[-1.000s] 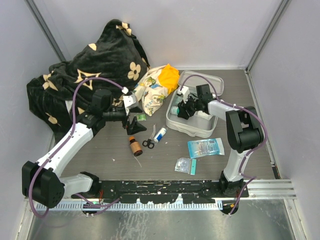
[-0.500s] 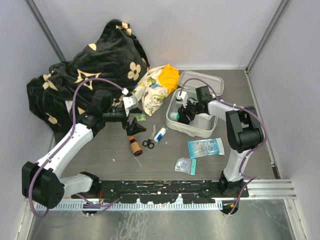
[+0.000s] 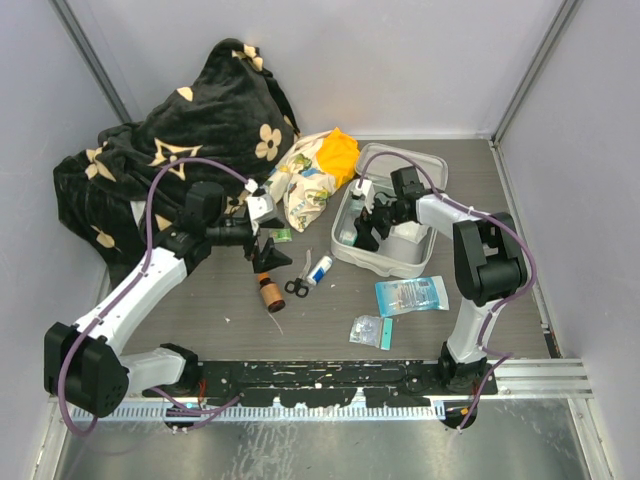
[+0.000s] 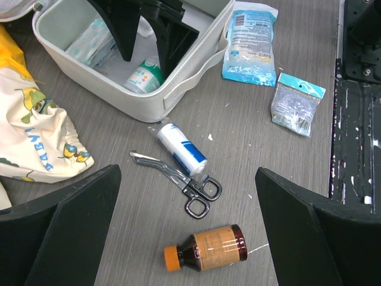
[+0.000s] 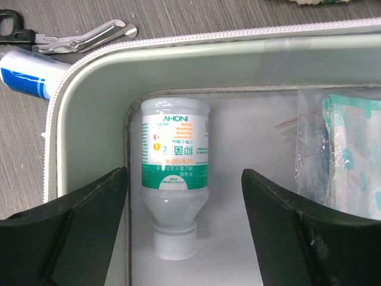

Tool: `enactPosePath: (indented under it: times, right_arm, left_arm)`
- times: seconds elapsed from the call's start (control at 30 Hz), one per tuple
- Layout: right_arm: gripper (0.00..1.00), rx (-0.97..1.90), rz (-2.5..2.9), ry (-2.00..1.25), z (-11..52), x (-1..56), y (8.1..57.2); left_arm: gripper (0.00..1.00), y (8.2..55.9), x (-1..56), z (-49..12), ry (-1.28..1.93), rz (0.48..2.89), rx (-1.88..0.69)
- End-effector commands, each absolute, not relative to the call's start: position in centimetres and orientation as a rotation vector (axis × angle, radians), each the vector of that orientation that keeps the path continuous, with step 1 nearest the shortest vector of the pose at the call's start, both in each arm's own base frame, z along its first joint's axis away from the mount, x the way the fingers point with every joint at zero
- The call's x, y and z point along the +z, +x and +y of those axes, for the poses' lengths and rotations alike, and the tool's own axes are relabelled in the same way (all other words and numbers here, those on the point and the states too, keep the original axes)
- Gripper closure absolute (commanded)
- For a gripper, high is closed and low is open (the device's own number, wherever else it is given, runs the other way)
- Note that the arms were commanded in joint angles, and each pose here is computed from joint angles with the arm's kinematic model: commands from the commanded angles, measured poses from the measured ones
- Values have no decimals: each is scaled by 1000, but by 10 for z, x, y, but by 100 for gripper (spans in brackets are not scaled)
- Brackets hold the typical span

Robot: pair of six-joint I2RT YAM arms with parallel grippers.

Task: Organize the medicine kit
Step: Place the pill bottle in the medicine box, then pick up the pill bottle at the center of the board.

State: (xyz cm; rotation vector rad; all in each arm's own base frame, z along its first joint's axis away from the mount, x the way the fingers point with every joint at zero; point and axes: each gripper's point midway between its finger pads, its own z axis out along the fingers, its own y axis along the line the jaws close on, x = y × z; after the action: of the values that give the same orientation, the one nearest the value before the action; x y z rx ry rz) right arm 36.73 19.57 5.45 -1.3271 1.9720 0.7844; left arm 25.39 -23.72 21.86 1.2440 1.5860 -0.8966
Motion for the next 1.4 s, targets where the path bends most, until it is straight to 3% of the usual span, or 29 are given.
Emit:
enactPosePath:
  times: [0.0, 0.43, 0.93, 1.37]
  right_arm:
    - [17, 780, 1880, -1339, 203, 87, 377]
    - [16, 582, 1808, -1277, 188, 155, 394]
    - [11, 348, 1749, -946, 155, 242, 369]
    - [11, 247, 1764, -885, 137, 230, 362]
  left_arm:
    - [2, 257, 225, -234, 1259, 1533, -844]
    - [2, 263, 181, -208, 1300, 1674, -651]
    - [2, 249, 106, -176, 937, 2442, -644]
    - [2, 239, 66, -182, 797, 2772, -743]
